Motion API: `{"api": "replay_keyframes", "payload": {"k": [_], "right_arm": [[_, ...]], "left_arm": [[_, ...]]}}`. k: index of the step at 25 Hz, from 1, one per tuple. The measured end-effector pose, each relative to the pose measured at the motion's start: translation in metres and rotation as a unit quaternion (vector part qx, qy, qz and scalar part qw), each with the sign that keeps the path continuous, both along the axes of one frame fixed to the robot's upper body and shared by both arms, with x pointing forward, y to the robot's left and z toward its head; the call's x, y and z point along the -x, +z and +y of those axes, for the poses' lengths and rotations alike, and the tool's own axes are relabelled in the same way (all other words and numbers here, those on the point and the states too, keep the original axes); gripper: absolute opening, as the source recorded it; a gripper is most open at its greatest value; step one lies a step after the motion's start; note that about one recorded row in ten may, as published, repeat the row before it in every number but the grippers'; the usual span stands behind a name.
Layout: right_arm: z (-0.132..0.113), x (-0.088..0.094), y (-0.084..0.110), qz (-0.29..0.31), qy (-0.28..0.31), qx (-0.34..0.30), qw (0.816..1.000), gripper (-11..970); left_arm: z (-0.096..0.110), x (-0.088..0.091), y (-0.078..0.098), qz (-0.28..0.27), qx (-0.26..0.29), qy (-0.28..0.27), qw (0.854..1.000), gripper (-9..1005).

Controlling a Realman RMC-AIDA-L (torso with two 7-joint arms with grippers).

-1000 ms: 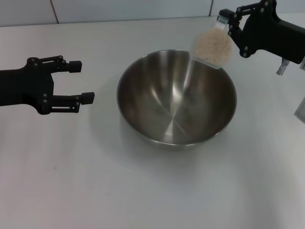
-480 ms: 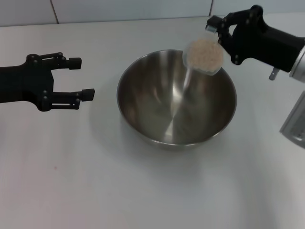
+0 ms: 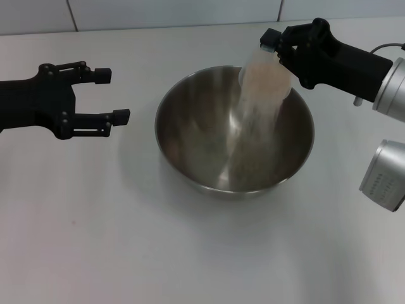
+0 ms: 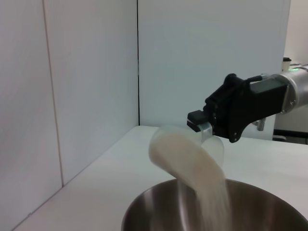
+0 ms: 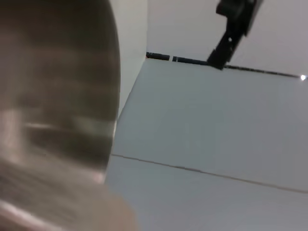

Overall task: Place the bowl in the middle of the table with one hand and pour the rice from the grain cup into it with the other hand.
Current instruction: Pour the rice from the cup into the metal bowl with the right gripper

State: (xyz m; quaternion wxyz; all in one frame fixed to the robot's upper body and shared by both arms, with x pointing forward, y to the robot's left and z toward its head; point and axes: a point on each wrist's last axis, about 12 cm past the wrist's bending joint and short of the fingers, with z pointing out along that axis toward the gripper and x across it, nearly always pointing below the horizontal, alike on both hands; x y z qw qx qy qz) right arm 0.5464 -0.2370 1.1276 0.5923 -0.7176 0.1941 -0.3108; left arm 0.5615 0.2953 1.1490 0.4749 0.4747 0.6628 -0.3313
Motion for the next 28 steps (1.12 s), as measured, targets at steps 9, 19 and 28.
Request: {"api": "replay_keyframes", "payload": {"k": [9, 19, 28], "right_arm": [[0.001, 0.003, -0.001, -0.036, 0.006, 0.035, 0.999, 17], [0.012, 0.013, -0.002, -0.074, 0.025, 0.075, 0.994, 19], [0.016, 0.017, -0.004, -0.093, 0.027, 0.098, 0.990, 20]], "left_arm": [[-0.002, 0.000, 0.000, -0.004, 0.001, 0.001, 1.000, 842], [-0.003, -0.002, 0.001, -0.007, 0.000, 0.005, 1.000, 842], [-0.003, -0.003, 0.001, -0.009, -0.002, 0.010, 1.000, 842]]}}
